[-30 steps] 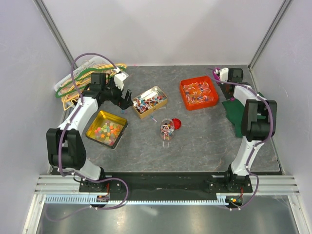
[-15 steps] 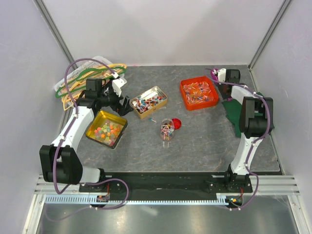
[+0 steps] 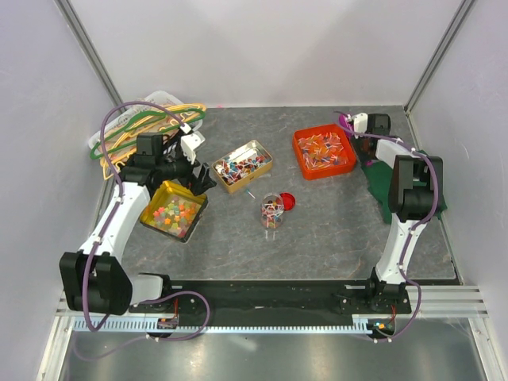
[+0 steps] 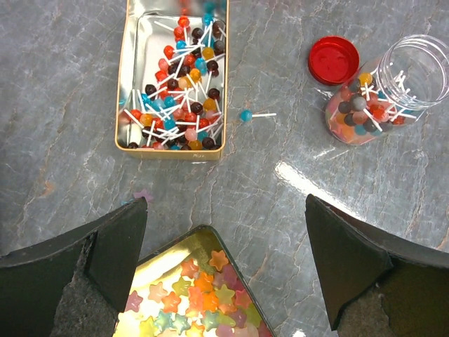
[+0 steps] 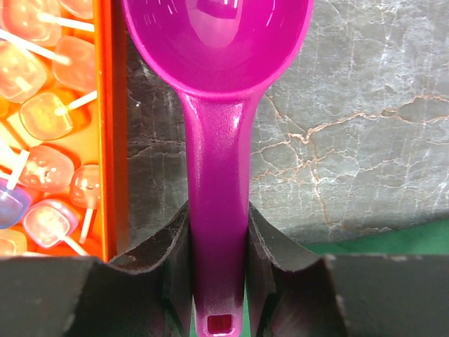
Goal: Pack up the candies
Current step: Place the spatula at the center of the board.
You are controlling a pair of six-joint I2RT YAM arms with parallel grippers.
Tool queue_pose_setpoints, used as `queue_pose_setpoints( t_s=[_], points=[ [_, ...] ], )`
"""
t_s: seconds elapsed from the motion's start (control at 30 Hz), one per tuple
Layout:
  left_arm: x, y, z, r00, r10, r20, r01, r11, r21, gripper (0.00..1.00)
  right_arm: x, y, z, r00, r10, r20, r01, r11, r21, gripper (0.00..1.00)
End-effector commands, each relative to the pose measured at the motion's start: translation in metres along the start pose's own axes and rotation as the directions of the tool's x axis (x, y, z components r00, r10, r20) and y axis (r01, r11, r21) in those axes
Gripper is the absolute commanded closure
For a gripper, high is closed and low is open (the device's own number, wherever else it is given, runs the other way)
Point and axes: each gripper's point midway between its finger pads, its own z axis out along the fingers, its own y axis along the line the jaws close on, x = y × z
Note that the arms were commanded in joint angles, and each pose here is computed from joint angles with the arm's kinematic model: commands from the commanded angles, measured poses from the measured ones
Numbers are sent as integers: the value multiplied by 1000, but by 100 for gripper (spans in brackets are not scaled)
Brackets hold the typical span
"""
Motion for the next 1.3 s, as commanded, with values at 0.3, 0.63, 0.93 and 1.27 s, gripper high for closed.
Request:
queue_pose_setpoints(
  t_s=[0.3,0.63,0.93,1.27],
  points=[
    [-10,-12,-12,998,52,43,-52,998,16,0,-35,0,-18,994,39,99,-35,998,-42,47],
    [-29,-15,-25,993,87,82,-87,996,0,0,-110,-75,-126,930,120,348,-192,965,181,42],
    [-2,-37,-23,992,101,70,-106,992,72,0,-112,68,-217,918,-62,391,161,961,-226,47],
    [6,-41,-30,986,119,120,-118,993,-13,0,-63,201,-195,948,-118,294,276,762,-585,55]
  ],
)
